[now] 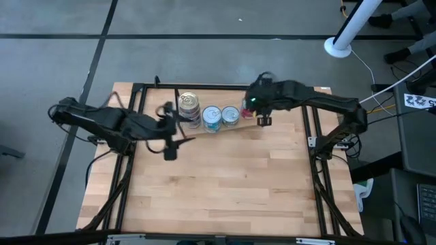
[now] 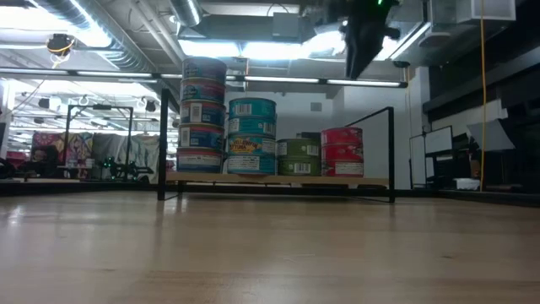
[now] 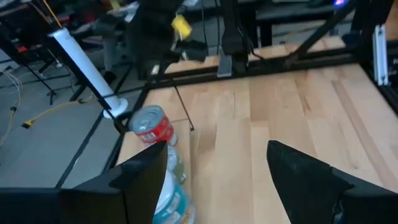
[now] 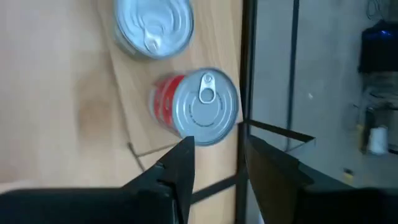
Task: Stack canned seafood by type on shelf
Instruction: Return to Home Position
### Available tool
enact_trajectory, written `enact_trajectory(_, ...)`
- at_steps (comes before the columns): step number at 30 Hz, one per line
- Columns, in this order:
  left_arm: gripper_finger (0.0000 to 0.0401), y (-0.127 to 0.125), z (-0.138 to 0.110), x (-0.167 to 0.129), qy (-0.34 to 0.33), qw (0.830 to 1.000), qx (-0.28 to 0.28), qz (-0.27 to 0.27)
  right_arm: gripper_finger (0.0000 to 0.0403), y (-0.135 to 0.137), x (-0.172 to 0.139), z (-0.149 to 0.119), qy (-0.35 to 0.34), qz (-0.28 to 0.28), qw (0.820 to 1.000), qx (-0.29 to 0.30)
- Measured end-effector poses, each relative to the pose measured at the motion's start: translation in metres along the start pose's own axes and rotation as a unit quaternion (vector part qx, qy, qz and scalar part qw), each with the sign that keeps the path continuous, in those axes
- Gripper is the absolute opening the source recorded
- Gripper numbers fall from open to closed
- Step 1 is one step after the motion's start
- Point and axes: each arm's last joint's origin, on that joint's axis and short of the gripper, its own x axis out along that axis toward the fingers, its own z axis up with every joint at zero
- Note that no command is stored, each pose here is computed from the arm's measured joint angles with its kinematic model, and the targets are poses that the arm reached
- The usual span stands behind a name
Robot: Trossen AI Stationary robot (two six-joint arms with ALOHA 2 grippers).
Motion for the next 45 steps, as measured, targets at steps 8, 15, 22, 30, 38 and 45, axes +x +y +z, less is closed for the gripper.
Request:
enact_trajectory(8,0.0272,0.029,-0.011,-0.052,-0.002,1.0,-0.006,0.0,0.014,-0.016,-0.087,-0.052,-0.144,0.025,0.984,0.107)
enact_trajectory(15,0.0272,0.042,-0.021,-0.076,-0.001,0.999,-0.039,0.0,0.014,-0.008,-0.134,-0.113,-0.313,0.068,0.926,0.197)
enact_trajectory(22,0.0272,0.032,-0.032,-0.054,-0.028,0.999,-0.04,-0.023,0.014,0.028,-0.085,-0.135,-0.476,0.069,0.853,0.203)
enact_trajectory(30,0.0272,0.022,-0.099,-0.016,-0.092,0.991,-0.071,-0.068,0.014,0.074,-0.001,-0.148,-0.57,0.065,0.779,0.254)
enact_trajectory(38,0.0272,0.028,-0.167,-0.023,-0.167,0.975,-0.135,-0.058,0.014,0.105,0.045,-0.165,-0.592,0.098,0.75,0.278)
enact_trajectory(45,0.0272,0.024,-0.207,-0.029,-0.236,0.957,-0.151,-0.08,0.014,0.119,0.064,-0.175,-0.595,0.107,0.743,0.288)
